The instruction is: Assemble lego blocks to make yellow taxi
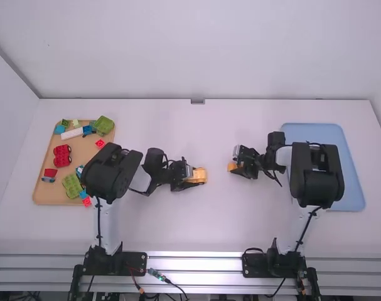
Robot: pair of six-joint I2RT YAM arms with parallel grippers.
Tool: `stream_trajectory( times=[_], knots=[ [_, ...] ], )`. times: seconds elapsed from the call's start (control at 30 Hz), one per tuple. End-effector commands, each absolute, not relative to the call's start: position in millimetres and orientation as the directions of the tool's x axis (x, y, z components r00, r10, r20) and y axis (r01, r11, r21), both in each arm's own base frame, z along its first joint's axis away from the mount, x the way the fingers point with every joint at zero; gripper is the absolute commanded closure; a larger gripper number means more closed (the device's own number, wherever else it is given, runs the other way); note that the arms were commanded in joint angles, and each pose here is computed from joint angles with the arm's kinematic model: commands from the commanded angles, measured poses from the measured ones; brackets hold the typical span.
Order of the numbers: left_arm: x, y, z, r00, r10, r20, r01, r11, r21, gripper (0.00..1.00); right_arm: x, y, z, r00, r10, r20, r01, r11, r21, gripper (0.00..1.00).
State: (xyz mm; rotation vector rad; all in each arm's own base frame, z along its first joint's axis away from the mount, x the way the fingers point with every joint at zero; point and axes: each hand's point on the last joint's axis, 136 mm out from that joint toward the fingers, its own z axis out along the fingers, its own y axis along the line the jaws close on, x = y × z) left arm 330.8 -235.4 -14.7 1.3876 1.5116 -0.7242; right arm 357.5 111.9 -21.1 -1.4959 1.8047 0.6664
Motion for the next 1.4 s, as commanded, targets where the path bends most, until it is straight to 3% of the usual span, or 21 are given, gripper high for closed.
stream_trajectory(
  times=[0.0, 0.23, 0.4, 0.57, 0.93, 1.07, 1.2, 1.37],
  knots=[
    [322.9, -223.0, -43.3, 0.000, 0.489, -0.872, 0.965, 0.229, 0.128, 0.82, 352.8, 110.7, -25.3, -0.121, -0.623, -0.773, -0.977, 0.211, -0.016, 0.47],
    [322.3, -222.8, -43.6, 0.000, 0.489, -0.872, 0.965, 0.229, 0.129, 0.83, 350.7, 109.3, -27.5, -0.131, -0.633, -0.763, -0.977, 0.212, -0.007, 0.48],
    [326.7, -224.7, -46.8, -0.048, 0.501, -0.864, 0.972, 0.224, 0.075, 0.85, 349.1, 109.5, -27.8, -0.122, -0.636, -0.762, -0.980, 0.201, -0.011, 0.64],
    [332.5, -227.2, -46.8, -0.085, 0.507, -0.858, 0.975, 0.219, 0.033, 0.86, 348.3, 109.3, -28.0, -0.125, -0.636, -0.761, -0.979, 0.202, -0.007, 0.74],
    [334.9, -228.5, -44.2, -0.067, 0.502, -0.862, 0.975, 0.217, 0.051, 0.87, 348.0, 116.5, -19.1, -0.124, -0.585, -0.801, -0.980, 0.197, 0.008, 0.79],
    [333.0, -228.0, -43.5, -0.049, 0.497, -0.866, 0.973, 0.218, 0.070, 0.87, 348.9, 115.4, -20.3, -0.120, -0.593, -0.796, -0.980, 0.197, 0.000, 0.73],
    [331.7, -227.7, -42.2, -0.029, 0.491, -0.870, 0.972, 0.218, 0.090, 0.87, 349.9, 115.2, -20.3, -0.117, -0.594, -0.796, -0.980, 0.199, -0.004, 0.59],
    [330.1, -226.3, -41.1, -0.012, 0.486, -0.874, 0.969, 0.221, 0.110, 0.87, 349.6, 115.9, -19.6, -0.113, -0.590, -0.799, -0.981, 0.195, -0.005, 0.51]
  ],
)
